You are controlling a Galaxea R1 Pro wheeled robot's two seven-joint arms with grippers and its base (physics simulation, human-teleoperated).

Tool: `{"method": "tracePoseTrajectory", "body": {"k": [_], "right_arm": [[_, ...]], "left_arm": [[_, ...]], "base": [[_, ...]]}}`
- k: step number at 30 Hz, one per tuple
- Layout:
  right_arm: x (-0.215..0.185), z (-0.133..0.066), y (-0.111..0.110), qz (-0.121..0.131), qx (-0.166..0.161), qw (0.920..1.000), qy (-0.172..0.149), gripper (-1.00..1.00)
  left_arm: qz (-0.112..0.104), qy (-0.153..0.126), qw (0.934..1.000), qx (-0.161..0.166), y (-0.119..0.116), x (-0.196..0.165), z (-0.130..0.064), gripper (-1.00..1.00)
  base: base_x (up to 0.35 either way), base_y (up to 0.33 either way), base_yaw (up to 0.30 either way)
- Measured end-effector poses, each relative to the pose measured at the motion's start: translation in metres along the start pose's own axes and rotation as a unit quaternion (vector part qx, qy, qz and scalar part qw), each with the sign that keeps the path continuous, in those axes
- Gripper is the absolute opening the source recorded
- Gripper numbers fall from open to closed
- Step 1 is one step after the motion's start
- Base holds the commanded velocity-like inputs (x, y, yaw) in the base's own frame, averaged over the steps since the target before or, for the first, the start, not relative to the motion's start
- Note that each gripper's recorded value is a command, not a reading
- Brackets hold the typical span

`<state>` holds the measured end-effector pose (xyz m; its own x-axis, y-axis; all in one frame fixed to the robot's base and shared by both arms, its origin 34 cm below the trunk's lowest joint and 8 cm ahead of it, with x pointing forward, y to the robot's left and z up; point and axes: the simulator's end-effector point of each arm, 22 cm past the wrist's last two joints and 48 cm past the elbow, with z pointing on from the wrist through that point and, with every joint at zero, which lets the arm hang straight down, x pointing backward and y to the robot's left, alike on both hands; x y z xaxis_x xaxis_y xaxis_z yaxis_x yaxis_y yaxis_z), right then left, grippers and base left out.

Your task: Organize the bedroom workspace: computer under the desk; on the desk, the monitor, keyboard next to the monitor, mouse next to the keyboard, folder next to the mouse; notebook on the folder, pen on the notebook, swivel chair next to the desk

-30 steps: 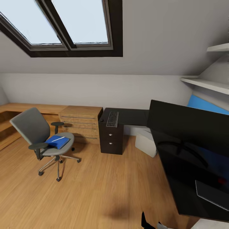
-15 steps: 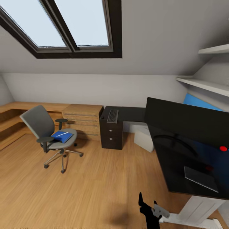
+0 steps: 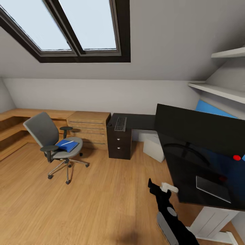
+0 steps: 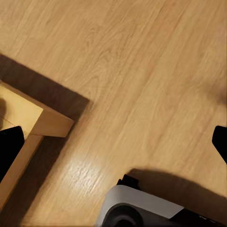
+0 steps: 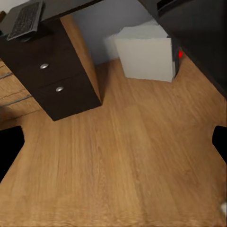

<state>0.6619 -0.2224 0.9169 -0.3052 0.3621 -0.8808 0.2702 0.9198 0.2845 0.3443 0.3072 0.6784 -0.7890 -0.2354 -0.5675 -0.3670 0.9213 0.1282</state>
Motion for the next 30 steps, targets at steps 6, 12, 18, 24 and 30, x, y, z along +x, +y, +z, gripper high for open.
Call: {"method": "tracePoseTrajectory", "body": {"k": [6,12,18,24,30], "right_arm": [[0.001,0.004,-0.045,-0.033,0.052,0.9951,0.078,1.00],[-0.005,0.005,-0.069,-0.044,0.073,0.9921,0.092,1.00],[-0.021,0.008,-0.081,-0.042,0.082,0.9934,0.068,1.00],[-0.036,0.010,-0.084,-0.033,0.085,0.9953,0.034,1.00],[-0.046,0.011,-0.085,-0.024,0.086,0.9959,0.008,1.00]], "left_arm": [[0.007,0.007,0.9999,-0.007,0.007,0.009,0.000,1.00],[0.010,0.009,0.9999,-0.008,0.009,0.010,0.000,1.00],[0.009,0.010,0.9999,-0.009,0.010,0.011,0.001,1.00],[0.009,0.010,0.9999,-0.009,0.010,0.012,0.001,1.00],[0.010,0.010,0.9999,-0.009,0.010,0.012,0.000,1.00]], "base": [[-0.002,-0.026,0.000],[0.000,-0.217,0.000],[0.000,-0.299,0.000],[0.000,-0.311,0.000],[0.015,-0.311,0.000]]}}
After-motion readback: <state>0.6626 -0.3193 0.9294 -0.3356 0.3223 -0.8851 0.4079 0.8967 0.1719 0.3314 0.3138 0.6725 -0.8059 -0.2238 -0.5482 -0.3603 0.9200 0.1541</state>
